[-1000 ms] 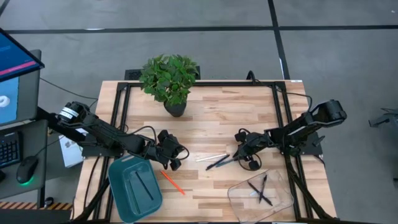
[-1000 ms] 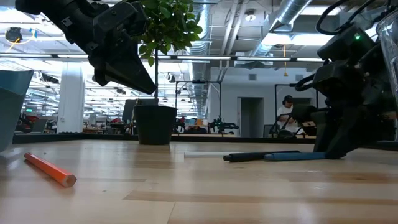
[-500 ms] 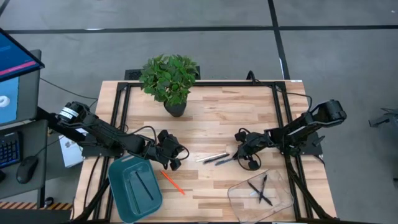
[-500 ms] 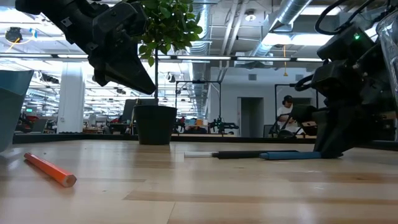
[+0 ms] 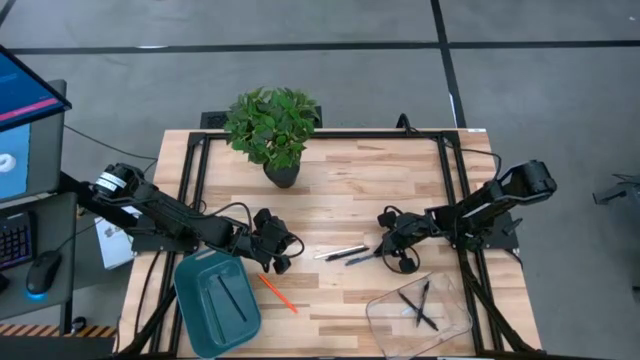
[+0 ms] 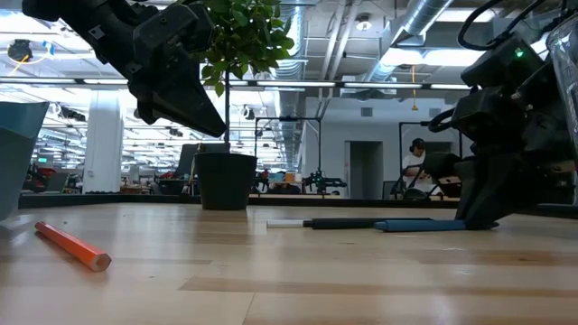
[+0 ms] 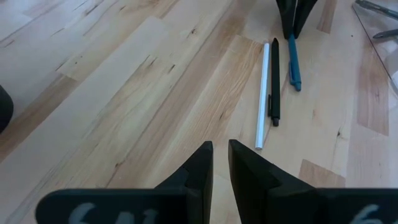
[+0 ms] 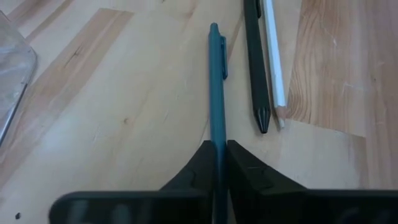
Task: Sort pens & pencils
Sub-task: Put the blue pen into the transparent bin, then put the white pencil into the blue bin
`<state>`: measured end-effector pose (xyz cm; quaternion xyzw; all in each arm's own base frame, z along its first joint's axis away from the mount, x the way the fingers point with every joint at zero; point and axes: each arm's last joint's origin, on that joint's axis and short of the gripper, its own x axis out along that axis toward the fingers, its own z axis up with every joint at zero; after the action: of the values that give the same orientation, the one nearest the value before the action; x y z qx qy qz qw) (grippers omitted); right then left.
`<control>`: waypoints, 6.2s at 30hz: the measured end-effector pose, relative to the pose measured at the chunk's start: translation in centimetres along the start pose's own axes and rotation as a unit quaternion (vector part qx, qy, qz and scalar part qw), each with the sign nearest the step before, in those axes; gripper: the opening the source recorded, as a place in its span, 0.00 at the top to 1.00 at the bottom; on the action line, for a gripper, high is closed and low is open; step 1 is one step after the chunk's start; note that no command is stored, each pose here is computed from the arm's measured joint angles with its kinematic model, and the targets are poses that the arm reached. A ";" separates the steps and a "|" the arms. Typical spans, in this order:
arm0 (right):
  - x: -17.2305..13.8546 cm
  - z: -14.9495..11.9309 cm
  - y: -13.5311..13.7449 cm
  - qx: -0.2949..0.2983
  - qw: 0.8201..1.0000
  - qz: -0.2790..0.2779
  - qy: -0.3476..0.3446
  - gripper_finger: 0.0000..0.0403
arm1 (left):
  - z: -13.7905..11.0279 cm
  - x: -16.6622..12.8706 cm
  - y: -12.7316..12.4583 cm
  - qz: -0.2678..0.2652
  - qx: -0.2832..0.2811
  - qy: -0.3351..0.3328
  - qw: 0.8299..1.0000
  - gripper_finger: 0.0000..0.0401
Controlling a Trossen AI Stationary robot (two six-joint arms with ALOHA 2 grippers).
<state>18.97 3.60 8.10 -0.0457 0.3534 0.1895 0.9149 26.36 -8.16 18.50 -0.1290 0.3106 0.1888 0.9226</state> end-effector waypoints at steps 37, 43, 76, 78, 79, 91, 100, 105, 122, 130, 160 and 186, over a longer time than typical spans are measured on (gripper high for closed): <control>0.0 0.2 0.0 0.006 1.000 0.000 -0.008 0.88 | 0.0 0.0 0.0 0.000 0.000 0.000 1.000 0.90; 0.0 0.3 0.0 0.005 1.000 0.000 -0.013 0.88 | 0.0 0.0 0.0 0.001 0.003 -0.001 1.000 0.90; -0.8 3.3 -0.3 -0.006 0.997 -0.007 -0.083 0.88 | 0.1 0.1 0.2 0.010 0.008 -0.005 1.000 0.90; -1.5 4.0 -0.2 -0.011 0.995 -0.010 -0.094 0.88 | 0.1 0.1 0.3 0.014 0.008 -0.002 1.000 0.90; -1.8 4.3 -0.2 -0.011 0.995 -0.011 -0.098 0.88 | 0.1 0.1 0.3 0.014 0.009 -0.001 1.000 0.90; -7.6 10.1 0.3 -0.024 0.987 -0.024 -0.157 0.88 | 0.0 0.2 0.5 0.025 0.023 -0.001 0.999 0.90; -10.8 13.5 -0.1 -0.025 0.981 -0.050 -0.188 0.88 | 0.0 0.2 0.5 0.024 0.049 0.000 0.999 0.90; -11.0 14.0 0.2 -0.011 0.980 -0.026 -0.195 0.88 | 0.0 0.1 0.5 0.023 0.050 0.000 0.998 0.90; -11.0 13.6 9.2 0.027 0.974 0.157 -0.164 0.88 | -0.5 -0.4 -0.5 0.001 0.038 0.000 0.999 0.90; -11.9 12.5 13.2 0.050 0.968 0.196 -0.146 0.88 | -0.5 -0.4 -0.5 0.000 0.014 0.000 1.000 0.90; -7.1 6.7 18.5 0.156 0.985 0.067 0.038 0.87 | -0.6 -0.4 -0.6 -0.007 -0.005 0.006 1.000 0.90; -7.4 8.9 17.6 0.106 0.991 0.034 -0.071 0.81 | -0.6 -0.4 -0.6 -0.010 -0.005 0.008 1.000 0.90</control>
<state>12.87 19.45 20.49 0.0769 0.3071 0.1848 0.9304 25.98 -9.00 18.41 -0.1378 0.3158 0.1804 0.9213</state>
